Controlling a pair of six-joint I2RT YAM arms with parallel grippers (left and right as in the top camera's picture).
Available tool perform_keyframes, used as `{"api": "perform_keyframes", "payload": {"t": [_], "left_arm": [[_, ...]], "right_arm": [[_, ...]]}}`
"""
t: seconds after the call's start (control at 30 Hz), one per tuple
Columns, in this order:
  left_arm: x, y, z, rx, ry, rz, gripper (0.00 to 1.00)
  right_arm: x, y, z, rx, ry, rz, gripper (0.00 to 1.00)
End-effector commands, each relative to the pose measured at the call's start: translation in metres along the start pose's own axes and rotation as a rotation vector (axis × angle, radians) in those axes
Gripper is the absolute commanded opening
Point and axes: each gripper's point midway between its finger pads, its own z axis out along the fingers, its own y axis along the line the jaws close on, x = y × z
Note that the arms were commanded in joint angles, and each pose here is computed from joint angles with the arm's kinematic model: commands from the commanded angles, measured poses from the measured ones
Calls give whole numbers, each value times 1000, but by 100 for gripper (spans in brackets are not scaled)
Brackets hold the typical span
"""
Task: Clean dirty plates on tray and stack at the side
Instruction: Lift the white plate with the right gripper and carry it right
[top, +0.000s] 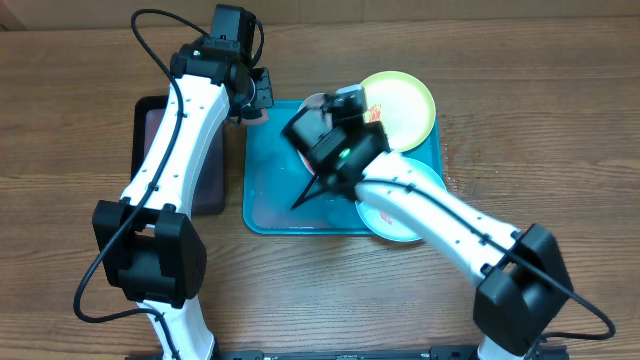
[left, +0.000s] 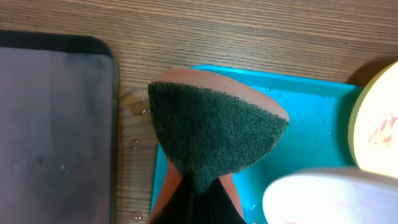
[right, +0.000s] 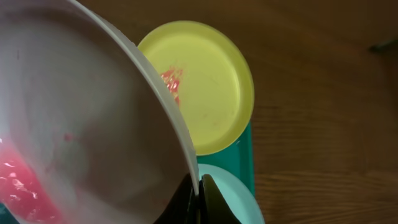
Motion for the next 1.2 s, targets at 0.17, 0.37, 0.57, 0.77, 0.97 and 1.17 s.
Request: {"api": "perform_keyframes", "payload": {"t": [0.17,0.37,0.57,0.77,0.97,1.17], "left_arm": [[-6,5,-5,-15,-24,-32,4],[-6,5,-5,-16,-22,-32,4],[-5,5,-5,-16,-20,-32,4],[-3,6,-5,-20,-10,-31,4],[0,7,-5,-24,1,-31,4],[1,6,-5,-22,7,-30,4]], "right_arm": [[-51,-46,-80,379,-406,46,4],[-54,-46,-90,406,-443,42,4],[-48,-39,-82,351,-399,27,4],[-11,-19,-45,136,-148,51,4],[14,-7,-10,-218,181,146,4],[-16,-55,-5,-667,277,376,4]]}}
